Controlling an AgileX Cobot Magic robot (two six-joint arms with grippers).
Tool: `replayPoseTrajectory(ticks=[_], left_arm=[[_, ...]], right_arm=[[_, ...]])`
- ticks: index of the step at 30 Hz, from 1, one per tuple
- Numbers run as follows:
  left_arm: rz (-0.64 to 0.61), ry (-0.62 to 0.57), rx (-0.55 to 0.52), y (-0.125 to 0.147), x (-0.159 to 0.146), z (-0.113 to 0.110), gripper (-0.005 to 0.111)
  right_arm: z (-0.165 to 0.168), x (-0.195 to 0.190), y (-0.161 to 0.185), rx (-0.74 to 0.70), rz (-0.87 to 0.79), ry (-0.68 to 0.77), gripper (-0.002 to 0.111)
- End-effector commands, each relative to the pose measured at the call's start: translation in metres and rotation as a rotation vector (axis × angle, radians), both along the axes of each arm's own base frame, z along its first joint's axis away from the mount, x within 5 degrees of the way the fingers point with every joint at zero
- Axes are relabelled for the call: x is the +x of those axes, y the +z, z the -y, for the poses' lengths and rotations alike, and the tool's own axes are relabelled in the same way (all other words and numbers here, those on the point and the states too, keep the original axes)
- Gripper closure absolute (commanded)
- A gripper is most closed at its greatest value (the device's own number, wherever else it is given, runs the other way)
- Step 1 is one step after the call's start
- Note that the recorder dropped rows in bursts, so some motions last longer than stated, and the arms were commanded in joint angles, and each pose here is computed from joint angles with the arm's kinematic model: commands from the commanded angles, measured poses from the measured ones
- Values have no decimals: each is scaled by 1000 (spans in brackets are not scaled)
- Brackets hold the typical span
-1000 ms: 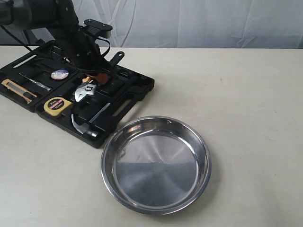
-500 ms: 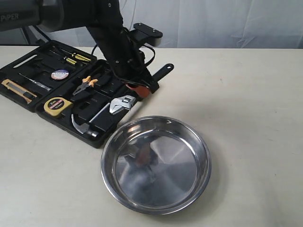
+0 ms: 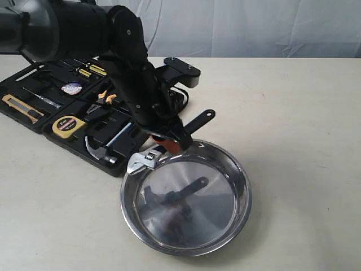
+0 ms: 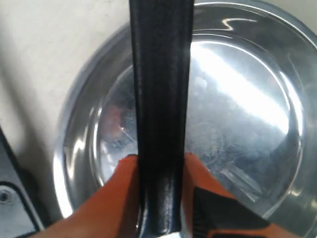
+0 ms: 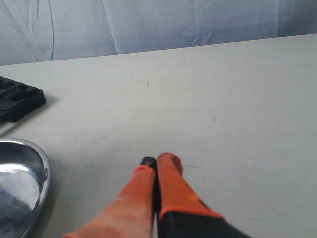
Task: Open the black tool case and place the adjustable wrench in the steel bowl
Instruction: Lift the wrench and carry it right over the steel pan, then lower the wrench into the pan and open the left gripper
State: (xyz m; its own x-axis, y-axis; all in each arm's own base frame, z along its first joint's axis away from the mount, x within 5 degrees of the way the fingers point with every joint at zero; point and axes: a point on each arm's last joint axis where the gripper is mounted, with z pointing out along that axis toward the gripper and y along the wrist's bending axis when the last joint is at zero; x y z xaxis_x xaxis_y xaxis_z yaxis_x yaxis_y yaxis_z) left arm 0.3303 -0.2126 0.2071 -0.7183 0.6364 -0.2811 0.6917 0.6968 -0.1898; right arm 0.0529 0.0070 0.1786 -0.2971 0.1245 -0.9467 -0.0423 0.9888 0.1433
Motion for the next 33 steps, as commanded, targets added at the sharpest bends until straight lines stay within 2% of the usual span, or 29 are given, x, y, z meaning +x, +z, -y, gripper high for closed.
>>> replayPoseTrajectory(ticks=[1,9,24,28,33], left_arm=[[7,-23,-30,0,-16,14,107],[-20,-36,-13,-14,-27,17,107],[-57,-26,-27,-18,-31,18,107],[-65,-28,-24,-18,-32,18,96],[-73,-35,-15,-18,-33,17,70]], right_arm=[[0,0,2,-2,21,-5,108],[0,0,2,-2,21,-5,108],[0,0,2,-2,23,-6,108],[0,0,2,-2,23,-6,108],[0,0,2,-2,23,-6,108]])
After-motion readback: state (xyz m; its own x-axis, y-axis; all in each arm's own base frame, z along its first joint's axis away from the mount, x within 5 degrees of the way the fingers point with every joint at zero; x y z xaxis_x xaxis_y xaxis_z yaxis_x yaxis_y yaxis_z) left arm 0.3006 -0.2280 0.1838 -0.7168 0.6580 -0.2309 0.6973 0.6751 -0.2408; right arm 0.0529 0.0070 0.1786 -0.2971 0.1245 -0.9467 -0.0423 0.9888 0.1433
